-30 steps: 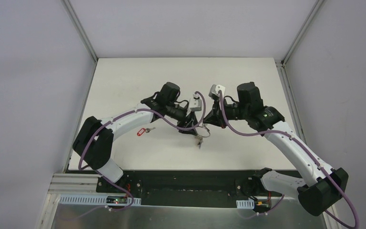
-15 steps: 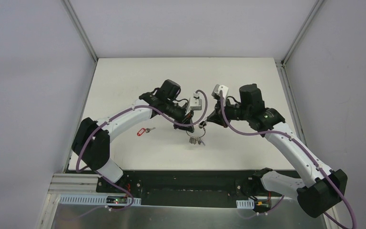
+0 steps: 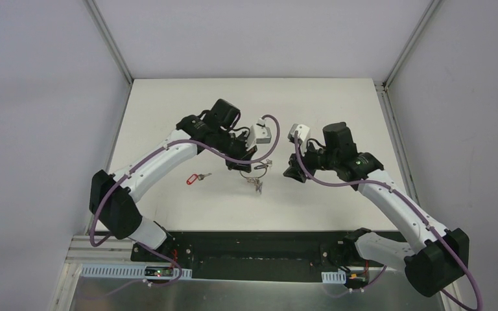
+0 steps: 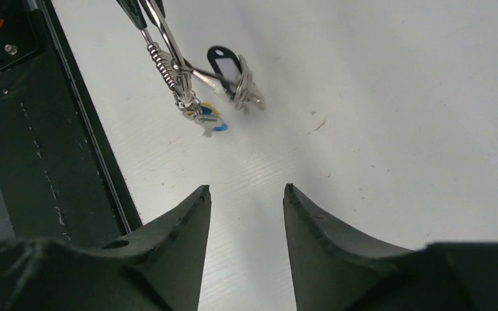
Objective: Put the keys on the keyring
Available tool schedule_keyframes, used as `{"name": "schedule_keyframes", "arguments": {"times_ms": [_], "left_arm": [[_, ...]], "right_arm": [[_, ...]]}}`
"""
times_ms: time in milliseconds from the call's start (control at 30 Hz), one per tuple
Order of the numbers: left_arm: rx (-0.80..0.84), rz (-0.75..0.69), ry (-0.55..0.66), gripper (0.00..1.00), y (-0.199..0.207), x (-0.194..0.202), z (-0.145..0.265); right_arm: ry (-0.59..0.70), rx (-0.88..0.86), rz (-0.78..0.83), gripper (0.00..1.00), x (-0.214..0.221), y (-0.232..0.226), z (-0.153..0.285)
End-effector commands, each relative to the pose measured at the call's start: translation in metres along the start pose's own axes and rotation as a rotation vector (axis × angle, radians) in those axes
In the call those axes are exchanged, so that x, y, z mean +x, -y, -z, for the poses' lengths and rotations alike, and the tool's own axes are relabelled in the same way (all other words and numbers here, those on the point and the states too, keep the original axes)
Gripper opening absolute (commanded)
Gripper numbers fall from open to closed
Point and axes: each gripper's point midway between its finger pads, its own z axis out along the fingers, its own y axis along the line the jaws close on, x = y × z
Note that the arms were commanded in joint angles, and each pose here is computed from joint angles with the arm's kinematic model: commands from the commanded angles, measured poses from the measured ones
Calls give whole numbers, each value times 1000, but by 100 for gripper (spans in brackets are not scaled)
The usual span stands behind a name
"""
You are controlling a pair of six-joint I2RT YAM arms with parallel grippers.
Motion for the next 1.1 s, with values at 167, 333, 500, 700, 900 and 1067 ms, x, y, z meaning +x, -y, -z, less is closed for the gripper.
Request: {"name": "schedule_keyframes", "arguments": {"times_ms": [167,333,500,700,900,1067], "left_arm": [[-115,-17,21,0,3,-16,37],[95,152,142,0,36,-39,30],[184,287,272,0,42,-62,21],[195,306,414,0,40,-82,24],[211,327,474,0,40,-90,25],[222,337,502,0,40,-92,25]], "right_arm": [[178,-42,72,59,-54,-16,21],[209,-108,50,61,-65,-25,20],[210,-202,-13,60,-60,-35,16],[229,-270,-82,56,-58,-37,18],[226,-312,-162,46,-53,-33,13],[224,-312,-198,45,-53,-27,6]]}}
